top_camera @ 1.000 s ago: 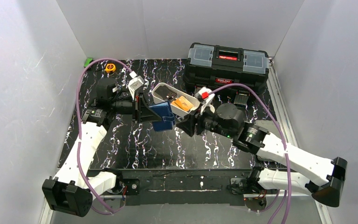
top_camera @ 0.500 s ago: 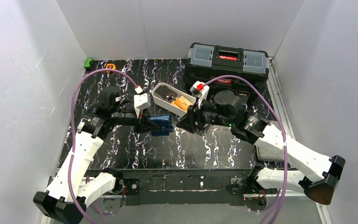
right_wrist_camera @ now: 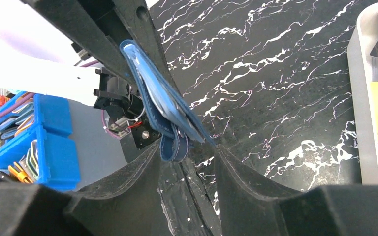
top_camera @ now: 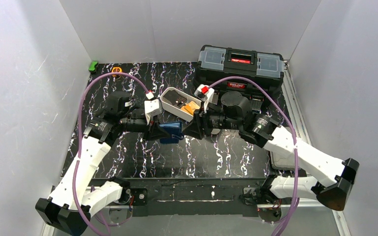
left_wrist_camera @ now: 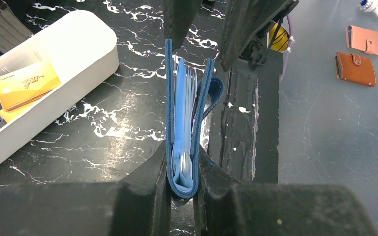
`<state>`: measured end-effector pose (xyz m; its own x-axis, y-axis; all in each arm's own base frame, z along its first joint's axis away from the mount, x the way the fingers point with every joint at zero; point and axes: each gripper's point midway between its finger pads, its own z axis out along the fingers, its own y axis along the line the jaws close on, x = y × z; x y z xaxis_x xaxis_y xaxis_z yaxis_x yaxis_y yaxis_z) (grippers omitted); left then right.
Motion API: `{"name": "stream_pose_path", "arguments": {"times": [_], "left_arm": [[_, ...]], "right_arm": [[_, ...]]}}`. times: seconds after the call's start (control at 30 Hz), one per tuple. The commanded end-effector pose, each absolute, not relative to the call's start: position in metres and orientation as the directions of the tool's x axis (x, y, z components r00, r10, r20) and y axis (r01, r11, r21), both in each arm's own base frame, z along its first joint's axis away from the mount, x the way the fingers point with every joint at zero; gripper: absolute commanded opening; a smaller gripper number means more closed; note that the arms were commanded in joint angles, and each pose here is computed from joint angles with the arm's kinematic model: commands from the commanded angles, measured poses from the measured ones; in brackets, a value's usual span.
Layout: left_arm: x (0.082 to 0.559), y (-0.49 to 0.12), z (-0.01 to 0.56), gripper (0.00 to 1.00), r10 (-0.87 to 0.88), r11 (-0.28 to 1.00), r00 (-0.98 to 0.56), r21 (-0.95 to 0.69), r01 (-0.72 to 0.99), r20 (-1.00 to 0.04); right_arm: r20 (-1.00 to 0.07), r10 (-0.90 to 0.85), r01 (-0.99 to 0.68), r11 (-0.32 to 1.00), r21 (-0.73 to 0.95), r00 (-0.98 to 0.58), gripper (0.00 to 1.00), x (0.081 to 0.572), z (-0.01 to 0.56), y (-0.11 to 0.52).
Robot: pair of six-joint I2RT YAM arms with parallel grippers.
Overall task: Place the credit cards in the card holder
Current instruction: Close the card holder at the center of the board.
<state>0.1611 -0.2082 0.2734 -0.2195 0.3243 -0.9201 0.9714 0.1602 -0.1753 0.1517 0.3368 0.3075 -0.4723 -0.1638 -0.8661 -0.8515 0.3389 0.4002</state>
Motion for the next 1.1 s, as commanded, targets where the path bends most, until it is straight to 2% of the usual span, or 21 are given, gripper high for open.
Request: {"name": "stream_pose_path", "arguments": {"times": [0.0,0.37,0.67,0.87,0.97,1.07], "left_arm": [[0.156,-0.210,0.291,0.00,0.306,0.134,-0.171,-0.136,0.982,-0.937],[0.151,-0.211,0.291,0.00,0.303,0.129,-0.190,-0.157,0.979,-0.934],[0.154,-0.210,0.292,0.00,0.306,0.150,-0.188,-0.147,0.978,-0.933],[0.164,-0.209,0.289,0.00,0.317,0.198,-0.201,-0.142,0.970,-0.927],[0.168,-0.207,0.286,0.00,0.322,0.217,-0.191,-0.124,0.968,-0.927],[0.171,-0.207,0.286,0.00,0.317,0.237,-0.161,-0.087,0.968,-0.935]], "right_arm": [[-0.883,-0.140,-0.871,0.293,0.395,-0.448,0.50,0.154,0.328,0.351],[-0.860,-0.177,-0.856,0.314,0.412,-0.479,0.43,0.157,0.315,0.358],[-0.849,-0.243,-0.859,0.347,0.376,-0.470,0.22,0.156,0.297,0.369],[-0.848,-0.255,-0.831,0.455,0.319,-0.465,0.01,0.165,0.281,0.364],[-0.851,-0.211,-0.789,0.528,0.315,-0.481,0.01,0.175,0.278,0.356],[-0.851,-0.097,-0.685,0.643,0.342,-0.517,0.01,0.193,0.280,0.345]]}}
